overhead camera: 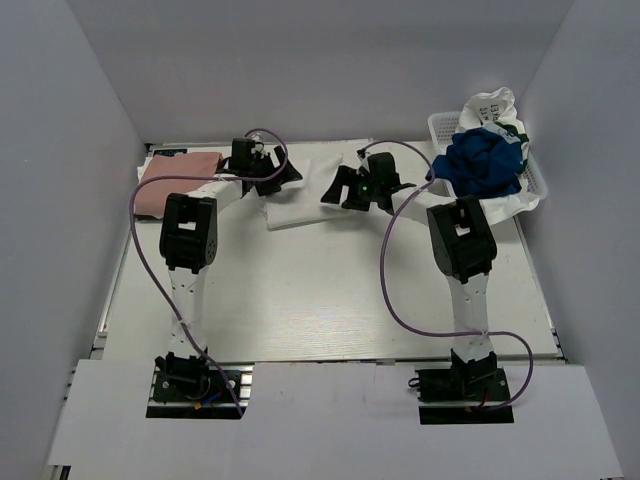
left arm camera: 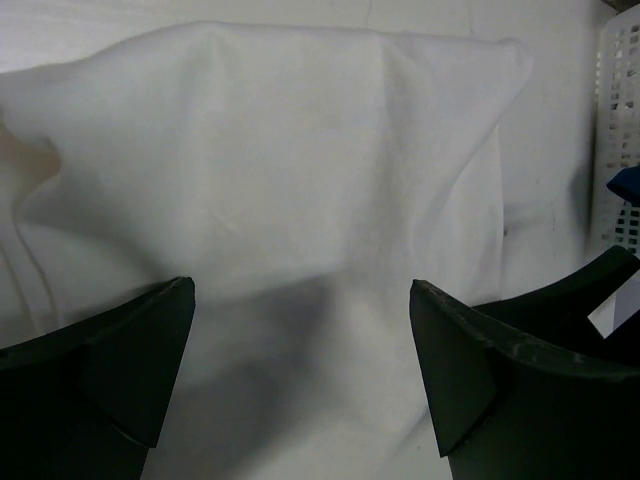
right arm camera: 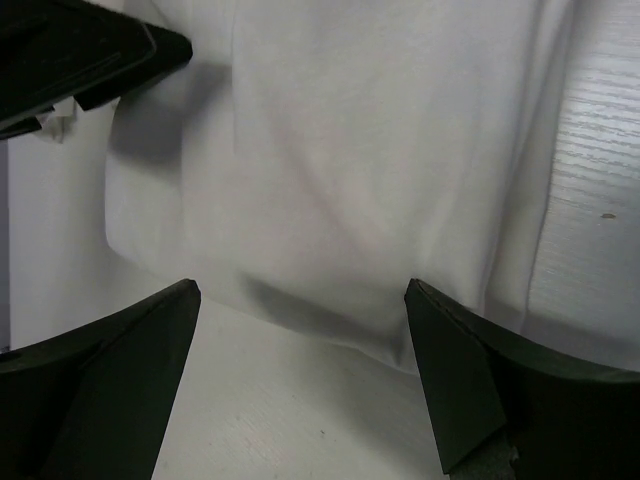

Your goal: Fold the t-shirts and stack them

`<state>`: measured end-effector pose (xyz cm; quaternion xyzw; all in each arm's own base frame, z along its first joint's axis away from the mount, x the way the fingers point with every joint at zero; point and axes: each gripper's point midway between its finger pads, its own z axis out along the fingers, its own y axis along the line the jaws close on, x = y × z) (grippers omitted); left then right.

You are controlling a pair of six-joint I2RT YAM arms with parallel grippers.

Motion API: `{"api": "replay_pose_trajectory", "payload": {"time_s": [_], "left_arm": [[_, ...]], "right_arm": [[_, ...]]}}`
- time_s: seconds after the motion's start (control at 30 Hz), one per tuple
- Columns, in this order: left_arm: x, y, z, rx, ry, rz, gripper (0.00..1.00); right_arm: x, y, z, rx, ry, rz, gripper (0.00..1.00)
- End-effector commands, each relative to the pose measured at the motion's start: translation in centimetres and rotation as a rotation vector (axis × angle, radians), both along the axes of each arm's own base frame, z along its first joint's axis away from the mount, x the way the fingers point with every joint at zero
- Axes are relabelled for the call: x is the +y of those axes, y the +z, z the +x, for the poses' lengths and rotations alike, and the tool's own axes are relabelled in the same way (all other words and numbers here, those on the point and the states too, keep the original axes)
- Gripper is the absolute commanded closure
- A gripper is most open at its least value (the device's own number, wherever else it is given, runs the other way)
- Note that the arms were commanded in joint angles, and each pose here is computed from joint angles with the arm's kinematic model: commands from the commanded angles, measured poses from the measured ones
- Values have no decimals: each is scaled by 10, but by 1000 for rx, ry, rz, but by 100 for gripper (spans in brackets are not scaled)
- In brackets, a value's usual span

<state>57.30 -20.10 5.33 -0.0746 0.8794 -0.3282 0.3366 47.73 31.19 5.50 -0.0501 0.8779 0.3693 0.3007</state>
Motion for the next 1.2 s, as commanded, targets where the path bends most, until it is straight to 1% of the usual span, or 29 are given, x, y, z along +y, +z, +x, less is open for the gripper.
{"api": "replay_pose_trajectory", "payload": {"time_s": [0.0, 0.03, 0.07, 0.13, 0.17, 0.2, 0.23, 0.27, 0.3, 0.33, 0.37, 0.4, 0.43, 0.47, 0.5, 0.53, 0.57, 0.67, 0.73, 0.8, 0.83, 0.87, 0.9, 0.93, 0.97, 1.0, 1.03, 1.1, 1.17], "left_arm": [[31, -25, -24, 102, 86, 76, 0], [33, -28, -30, 110, 79, 86, 0], [33, -22, -29, 98, 80, 83, 0], [30, -27, -43, 129, 36, 82, 0], [26, -17, -48, 112, 20, 87, 0], [21, -14, -56, 99, -8, 103, 0], [25, -23, -74, 129, -19, 118, 0], [21, 3, -83, 86, -33, 117, 0], [19, -6, -110, 115, -65, 117, 0], [20, 3, -121, 100, -72, 107, 0], [17, 13, -135, 83, -84, 104, 0], [16, 38, -160, 31, -100, 87, 0], [15, 51, -171, -7, -108, 80, 0], [13, 63, -181, -36, -110, 66, 0], [15, 65, -193, -47, -101, 81, 0], [18, 94, -195, -115, -86, 75, 0], [25, 97, -194, -128, -46, 102, 0], [27, 117, -186, -174, -23, 106, 0], [29, 109, -180, -155, -12, 120, 0], [35, 92, -167, -126, 26, 130, 0], [39, 82, -162, -100, 45, 125, 0], [39, 83, -152, -113, 59, 131, 0], [43, 75, -144, -101, 85, 155, 0], [42, 61, -132, -75, 92, 170, 0], [49, 50, -126, -50, 118, 193, 0], [51, 41, -121, -22, 140, 199, 0], [59, 26, -110, 18, 185, 211, 0], [73, 8, -109, 83, 229, 249, 0], [90, -6, -103, 109, 291, 260, 0]], "right_arm": [[-24, -56, -26, 190, -80, -55, 10], [-25, -59, -35, 198, -65, -64, 10], [-26, -65, -45, 221, -56, -76, 10], [-27, -59, -62, 216, -28, -101, 10], [-29, -59, -69, 221, -24, -108, 10], [-32, -67, -97, 254, -7, -127, 10], [-33, -55, -103, 236, -4, -122, 10], [-33, -55, -114, 234, 2, -134, 10], [-42, -64, -148, 274, 14, -169, 10], [-45, -50, -151, 239, -2, -172, 10], [-45, -42, -173, 241, 17, -180, 10], [-49, -47, -197, 282, 41, -219, 10], [-44, -20, -206, 222, 64, -190, 10], [-41, -11, -212, 203, 84, -184, 10], [-39, -4, -219, 187, 100, -171, 10], [-33, 29, -223, 90, 115, -133, 10], [-31, 35, -223, 64, 118, -133, 10], [-24, 79, -202, -77, 91, -79, 10], [-14, 104, -182, -156, 75, -25, 10], [-6, 102, -162, -170, 61, -41, 10], [1, 116, -150, -203, 58, -30, 10], [6, 103, -131, -194, 43, -58, 10], [8, 100, -123, -193, 37, -66, 10], [11, 118, -105, -233, 18, -44, 10], [14, 86, -96, -190, 18, -81, 10], [15, 81, -90, -180, 15, -84, 10], [19, 89, -78, -201, 15, -65, 10], [19, 52, -72, -119, 35, -83, 10], [16, 33, -64, -99, 29, -89, 10]]}}
